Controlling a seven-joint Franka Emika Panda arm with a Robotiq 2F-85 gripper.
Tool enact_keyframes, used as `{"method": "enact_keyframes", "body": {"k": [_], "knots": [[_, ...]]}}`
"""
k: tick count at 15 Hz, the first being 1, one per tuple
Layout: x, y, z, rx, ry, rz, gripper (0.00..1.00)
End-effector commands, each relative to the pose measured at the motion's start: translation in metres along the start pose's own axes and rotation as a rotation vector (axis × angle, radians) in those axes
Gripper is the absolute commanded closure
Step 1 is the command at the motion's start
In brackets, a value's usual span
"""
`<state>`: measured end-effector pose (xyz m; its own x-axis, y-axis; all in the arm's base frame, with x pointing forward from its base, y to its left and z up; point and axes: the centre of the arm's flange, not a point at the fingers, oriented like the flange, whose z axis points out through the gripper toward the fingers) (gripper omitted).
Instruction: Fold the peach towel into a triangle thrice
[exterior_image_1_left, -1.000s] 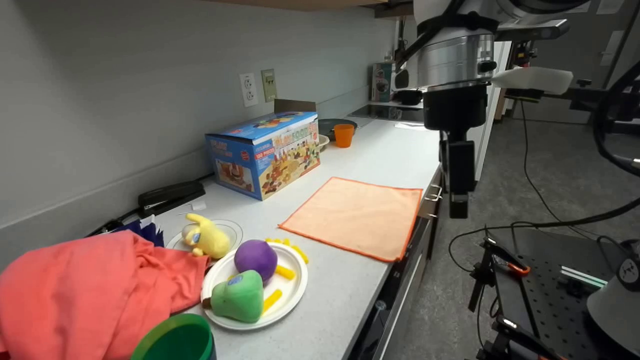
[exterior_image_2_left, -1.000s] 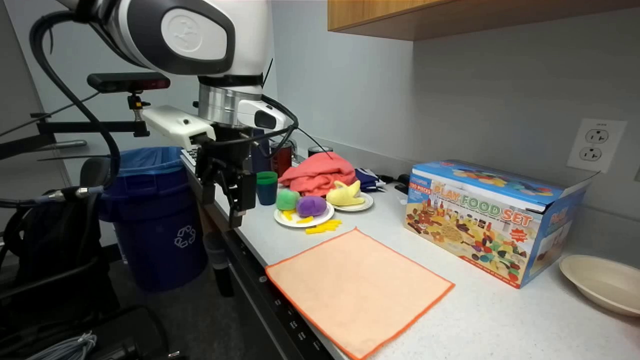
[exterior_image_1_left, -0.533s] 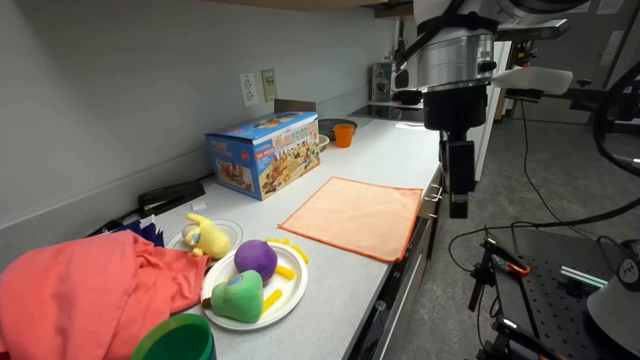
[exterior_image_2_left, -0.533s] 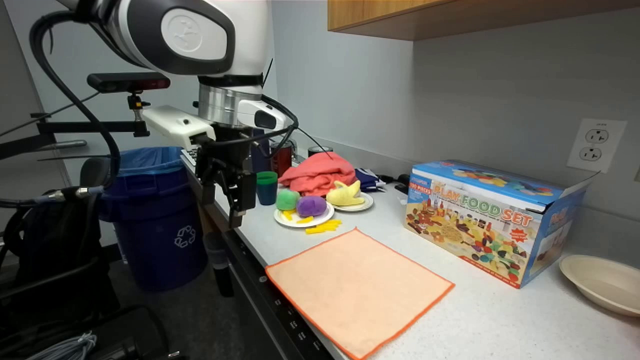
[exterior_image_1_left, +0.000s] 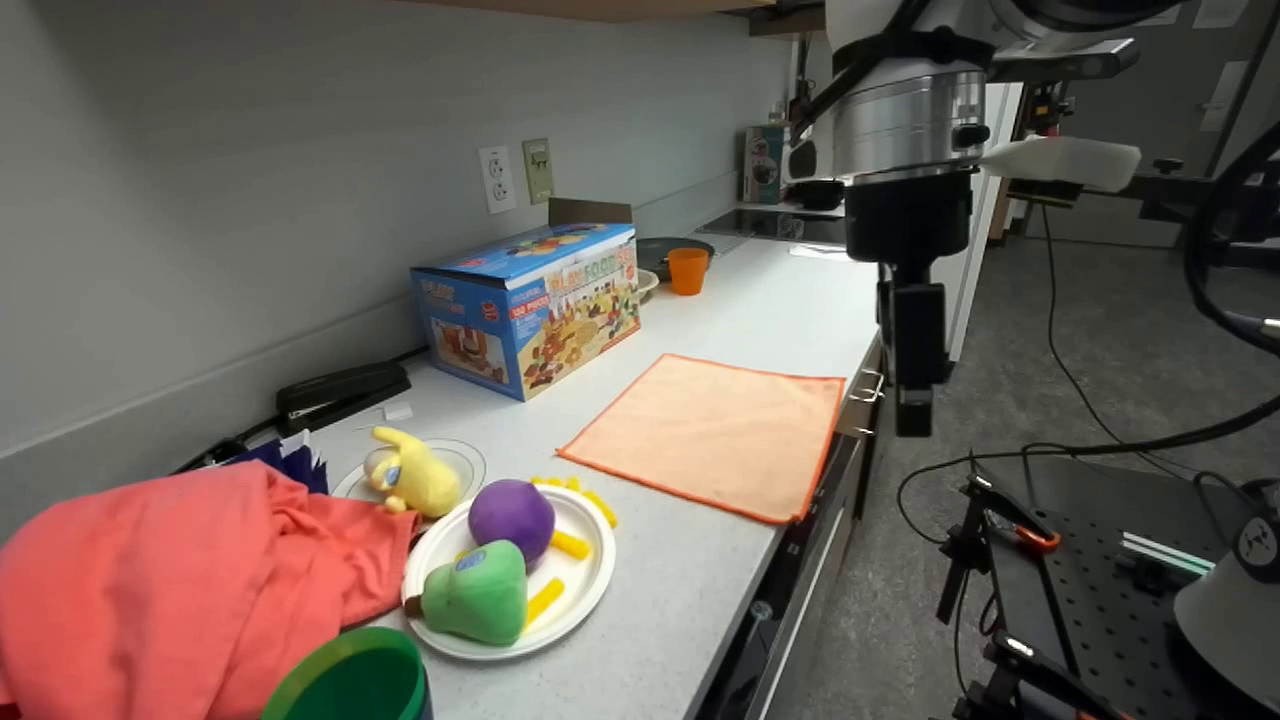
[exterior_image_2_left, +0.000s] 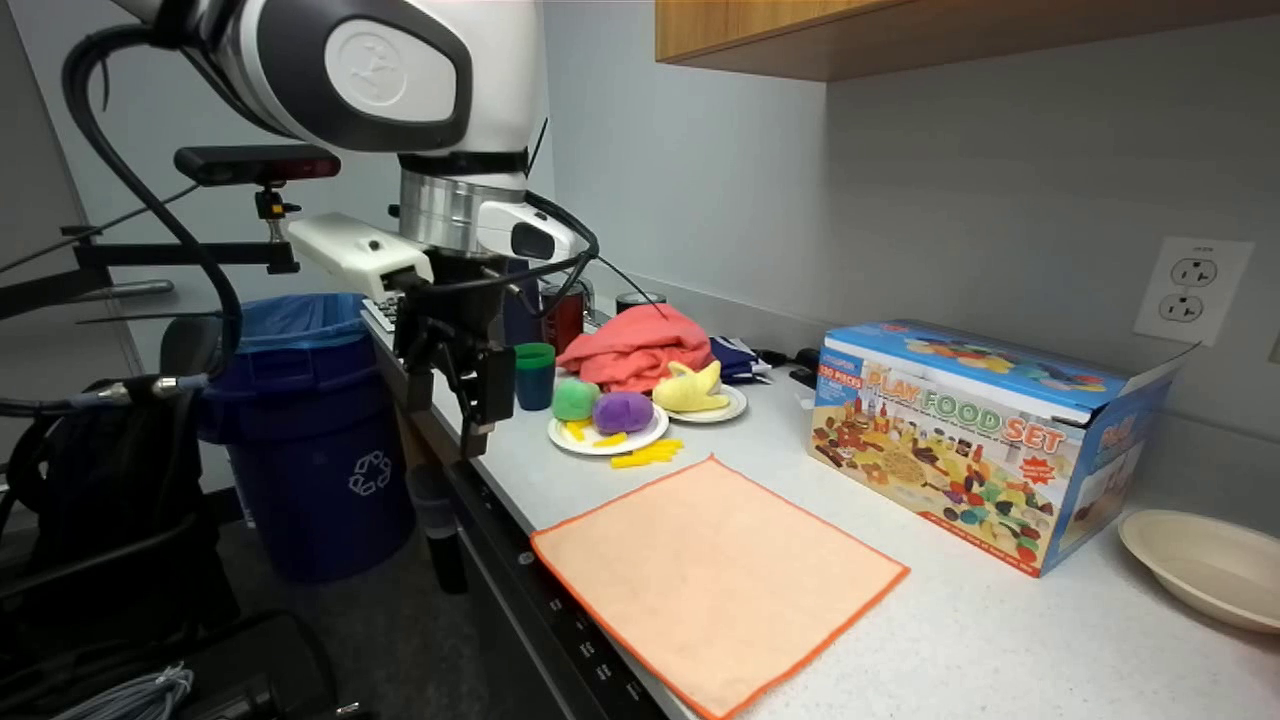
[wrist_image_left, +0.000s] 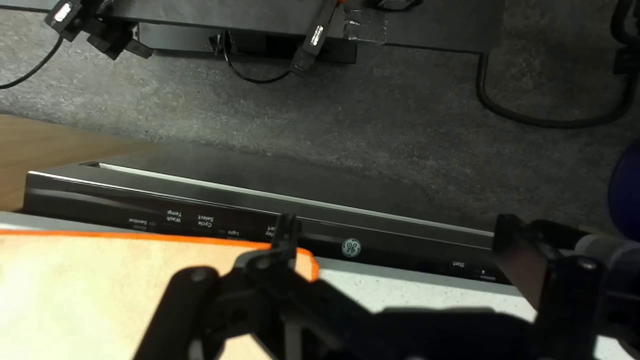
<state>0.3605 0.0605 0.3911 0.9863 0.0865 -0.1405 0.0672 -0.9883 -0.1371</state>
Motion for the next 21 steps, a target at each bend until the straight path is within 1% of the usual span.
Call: {"method": "enact_keyframes", "body": {"k": [1,2,5,7,9,11,15,18,21], "knots": [[0.019,0.010,0.007,-0.043,0.019,0.031,0.00],[0.024,0.013,0.011,-0.043,0.020,0.028,0.00],[0.041,0.015,0.026,-0.079,0.029,0.029,0.00],[0.051,0.022,0.034,-0.110,0.041,0.057,0.00],[0.057,0.037,0.035,-0.145,0.069,0.117,0.00],[0.061,0.055,0.033,-0.160,0.097,0.184,0.00],[0.059,0.096,0.025,-0.149,0.146,0.341,0.00],[0.050,0.130,0.021,-0.128,0.172,0.463,0.00],[0.039,0.160,0.021,-0.129,0.189,0.568,0.00]]}}
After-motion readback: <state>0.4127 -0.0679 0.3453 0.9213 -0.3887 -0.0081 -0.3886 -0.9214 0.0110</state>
